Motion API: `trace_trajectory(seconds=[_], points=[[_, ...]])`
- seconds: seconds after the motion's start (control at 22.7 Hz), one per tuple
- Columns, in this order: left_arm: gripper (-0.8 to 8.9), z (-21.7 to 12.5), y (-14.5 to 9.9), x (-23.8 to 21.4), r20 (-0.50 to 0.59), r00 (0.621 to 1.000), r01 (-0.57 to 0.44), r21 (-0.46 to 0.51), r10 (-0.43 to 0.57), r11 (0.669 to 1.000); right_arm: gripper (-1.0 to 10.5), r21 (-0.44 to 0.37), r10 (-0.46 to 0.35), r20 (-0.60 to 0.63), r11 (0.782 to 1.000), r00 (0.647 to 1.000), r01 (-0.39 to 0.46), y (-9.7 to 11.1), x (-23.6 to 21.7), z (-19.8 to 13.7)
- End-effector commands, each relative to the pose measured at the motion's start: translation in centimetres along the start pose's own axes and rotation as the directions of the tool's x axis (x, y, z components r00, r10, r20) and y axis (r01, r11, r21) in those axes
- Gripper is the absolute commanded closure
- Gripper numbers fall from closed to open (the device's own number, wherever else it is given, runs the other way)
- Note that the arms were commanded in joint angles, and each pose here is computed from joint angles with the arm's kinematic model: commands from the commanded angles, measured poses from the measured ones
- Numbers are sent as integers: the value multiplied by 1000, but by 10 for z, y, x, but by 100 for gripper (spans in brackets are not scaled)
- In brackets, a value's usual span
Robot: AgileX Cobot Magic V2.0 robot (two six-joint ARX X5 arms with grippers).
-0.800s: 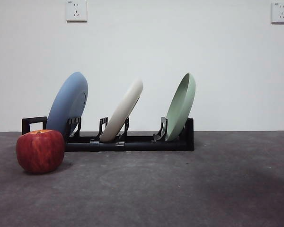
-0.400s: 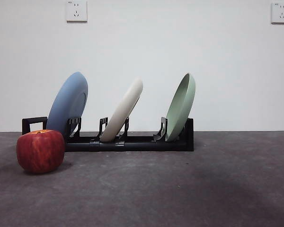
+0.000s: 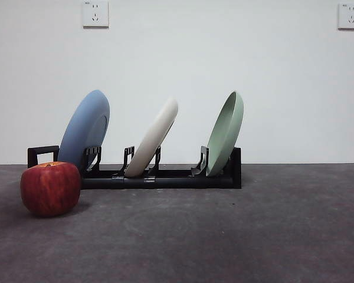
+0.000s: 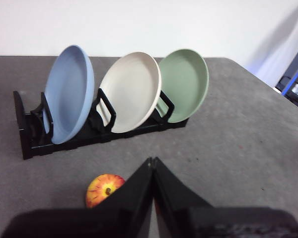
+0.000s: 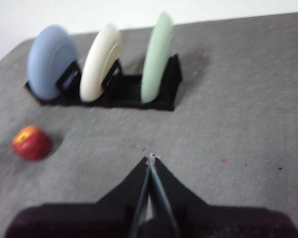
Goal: Take the yellow plate from the plate rack,put the plate on the table,take the apple from the table,put the apple in the plate
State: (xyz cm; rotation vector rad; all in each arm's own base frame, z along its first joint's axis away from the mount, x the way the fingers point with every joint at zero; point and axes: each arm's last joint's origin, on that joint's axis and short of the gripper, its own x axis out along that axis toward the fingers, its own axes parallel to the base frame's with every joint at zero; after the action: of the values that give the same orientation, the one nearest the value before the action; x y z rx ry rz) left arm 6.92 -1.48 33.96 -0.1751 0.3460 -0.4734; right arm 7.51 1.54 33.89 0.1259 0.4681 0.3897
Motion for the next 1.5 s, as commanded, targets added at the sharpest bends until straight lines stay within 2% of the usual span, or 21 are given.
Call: trace_trajectory(seconds=[0.04, 0.35, 0.53, 0.57, 0.62, 0.71, 0.75, 1.01, 1.1, 1.32, 1.5], points=[[820, 8, -5, -5, -16, 999, 37, 26, -37, 999, 956, -63, 17, -31, 998, 999, -19, 3, -5, 10], [819, 15, -10, -10, -39, 996, 76, 23, -75, 997, 954, -108, 39, -90, 993, 995, -49, 7, -11, 23], [808, 13, -11, -8, -73, 986, 148, 0, -148, 989, 930, -114, 86, -106, 989, 991, -98, 8, -11, 22], [757, 13, -11, -8, -78, 984, 159, -5, -159, 987, 855, -113, 100, -106, 987, 989, -112, 8, -11, 22], [629, 14, -11, -7, -81, 982, 169, -8, -170, 985, 730, -111, 117, -106, 986, 987, -128, 9, -11, 22], [267, 14, -11, -6, -87, 980, 179, -16, -179, 984, 448, -108, 134, -107, 983, 985, -145, 9, -11, 22], [180, 14, -11, -5, -89, 980, 178, -17, -179, 984, 367, -107, 141, -108, 983, 984, -152, 9, -11, 22], [185, 25, -7, 4, -91, 978, 185, -17, -186, 983, 347, -100, 154, -110, 981, 982, -166, 10, -10, 22], [185, 32, -5, 13, -89, 968, 233, -16, -234, 972, 347, -95, 160, -114, 981, 980, -171, 9, -9, 23], [184, 59, 3, 58, -106, 949, 297, 0, -296, 955, 348, -82, 173, -133, 979, 976, -184, 8, -3, 24], [185, 83, 1, 116, -185, 932, 320, 18, -311, 947, 348, -61, 193, -163, 977, 968, -205, 5, 6, 26]])
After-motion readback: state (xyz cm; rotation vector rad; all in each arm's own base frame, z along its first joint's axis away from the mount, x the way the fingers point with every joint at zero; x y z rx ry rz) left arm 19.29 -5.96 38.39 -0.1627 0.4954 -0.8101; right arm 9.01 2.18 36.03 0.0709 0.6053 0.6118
